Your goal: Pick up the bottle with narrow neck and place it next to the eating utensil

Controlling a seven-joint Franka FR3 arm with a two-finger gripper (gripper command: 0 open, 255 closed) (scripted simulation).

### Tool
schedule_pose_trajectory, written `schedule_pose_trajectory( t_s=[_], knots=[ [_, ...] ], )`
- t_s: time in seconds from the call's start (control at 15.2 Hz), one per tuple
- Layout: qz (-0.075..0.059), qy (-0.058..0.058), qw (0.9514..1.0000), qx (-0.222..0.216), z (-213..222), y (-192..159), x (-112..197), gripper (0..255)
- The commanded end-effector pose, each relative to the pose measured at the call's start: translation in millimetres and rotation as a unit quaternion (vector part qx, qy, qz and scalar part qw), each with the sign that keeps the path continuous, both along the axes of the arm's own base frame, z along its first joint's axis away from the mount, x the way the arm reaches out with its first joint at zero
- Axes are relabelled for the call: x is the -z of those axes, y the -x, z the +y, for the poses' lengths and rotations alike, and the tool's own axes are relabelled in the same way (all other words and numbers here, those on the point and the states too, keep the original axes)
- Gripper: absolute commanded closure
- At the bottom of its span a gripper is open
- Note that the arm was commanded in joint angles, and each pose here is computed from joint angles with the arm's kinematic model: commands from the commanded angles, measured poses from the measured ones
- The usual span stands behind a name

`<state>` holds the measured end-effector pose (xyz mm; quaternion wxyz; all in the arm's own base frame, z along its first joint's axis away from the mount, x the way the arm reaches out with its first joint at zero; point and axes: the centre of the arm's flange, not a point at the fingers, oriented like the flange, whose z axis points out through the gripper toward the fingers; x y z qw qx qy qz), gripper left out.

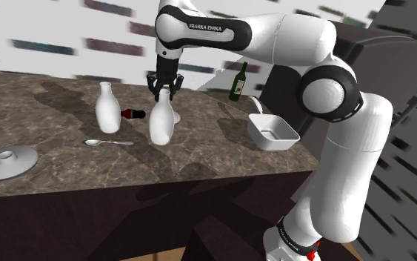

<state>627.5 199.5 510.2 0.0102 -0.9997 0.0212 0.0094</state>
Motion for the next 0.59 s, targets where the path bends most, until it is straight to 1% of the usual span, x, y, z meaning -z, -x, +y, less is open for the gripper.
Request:
schedule_pose_trajectory(
  t_s=[0.0,0.53],
  knots=[
    [0.000,0.000,1.0000,0.001,26,0,-2,255],
    [0.000,0.000,1.0000,0.001,132,6,-2,255]
  ],
)
